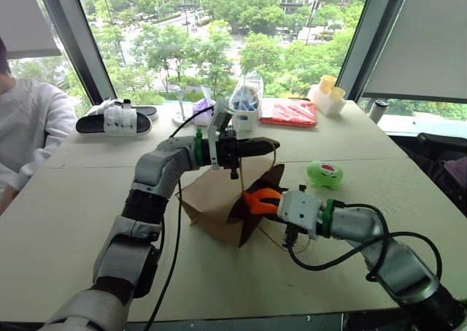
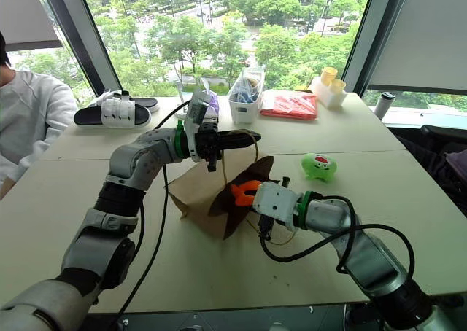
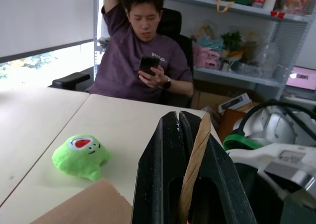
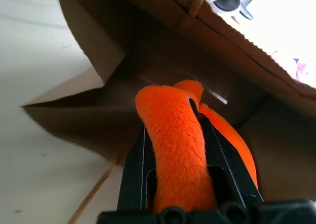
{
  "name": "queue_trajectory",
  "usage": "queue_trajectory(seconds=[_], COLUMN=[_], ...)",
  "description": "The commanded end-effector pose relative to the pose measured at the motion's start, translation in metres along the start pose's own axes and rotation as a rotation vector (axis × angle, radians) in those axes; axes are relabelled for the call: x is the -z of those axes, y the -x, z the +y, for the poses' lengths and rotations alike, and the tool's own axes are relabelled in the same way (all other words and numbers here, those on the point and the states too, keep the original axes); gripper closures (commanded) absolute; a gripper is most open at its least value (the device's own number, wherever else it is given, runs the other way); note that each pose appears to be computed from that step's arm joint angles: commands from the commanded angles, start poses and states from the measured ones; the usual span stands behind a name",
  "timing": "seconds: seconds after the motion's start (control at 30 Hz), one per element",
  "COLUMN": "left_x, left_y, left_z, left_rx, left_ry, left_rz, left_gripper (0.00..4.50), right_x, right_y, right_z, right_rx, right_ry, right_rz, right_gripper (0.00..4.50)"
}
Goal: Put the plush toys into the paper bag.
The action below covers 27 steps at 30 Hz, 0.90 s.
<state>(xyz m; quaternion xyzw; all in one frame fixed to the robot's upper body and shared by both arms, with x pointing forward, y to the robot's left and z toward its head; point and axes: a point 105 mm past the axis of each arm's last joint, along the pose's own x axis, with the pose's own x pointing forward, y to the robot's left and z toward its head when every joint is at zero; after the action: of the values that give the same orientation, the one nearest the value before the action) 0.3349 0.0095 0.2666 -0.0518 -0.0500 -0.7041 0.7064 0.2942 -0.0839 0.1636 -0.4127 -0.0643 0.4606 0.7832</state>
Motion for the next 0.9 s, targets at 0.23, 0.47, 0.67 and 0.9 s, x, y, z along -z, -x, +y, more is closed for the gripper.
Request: queue_trajectory(seconds=[0.23, 0.47, 0.67, 0.9], left_x=[-0.014, -0.009, -0.002, 0.011], left_y=[-0.006, -0.005, -0.012, -0.015], left_z=[-0.017, 0.0, 0.013, 0.02], left_rx=[0.061, -0.058, -0.139, -0.163], left_ry=[-0.018, -0.059, -0.102, -0.139], left_rz=[-0.036, -0.007, 0.004, 0.032], left_gripper=[4.5, 4.5, 4.5, 4.5], right_x=[0.004, 0.008, -0.004, -0.013], right_y=[-0.045, -0.039, -0.015, 0.041], right_z=[-0.009, -0.019, -0.028, -0.053], right_rx=[-0.05, -0.015, 0.069, 0.272], right_ry=[0.257, 0.288, 0.259, -0.025], right_rz=[-0.006, -0.001, -0.007, -0.005], right_gripper=[4.42, 1.0, 0.08, 0.08])
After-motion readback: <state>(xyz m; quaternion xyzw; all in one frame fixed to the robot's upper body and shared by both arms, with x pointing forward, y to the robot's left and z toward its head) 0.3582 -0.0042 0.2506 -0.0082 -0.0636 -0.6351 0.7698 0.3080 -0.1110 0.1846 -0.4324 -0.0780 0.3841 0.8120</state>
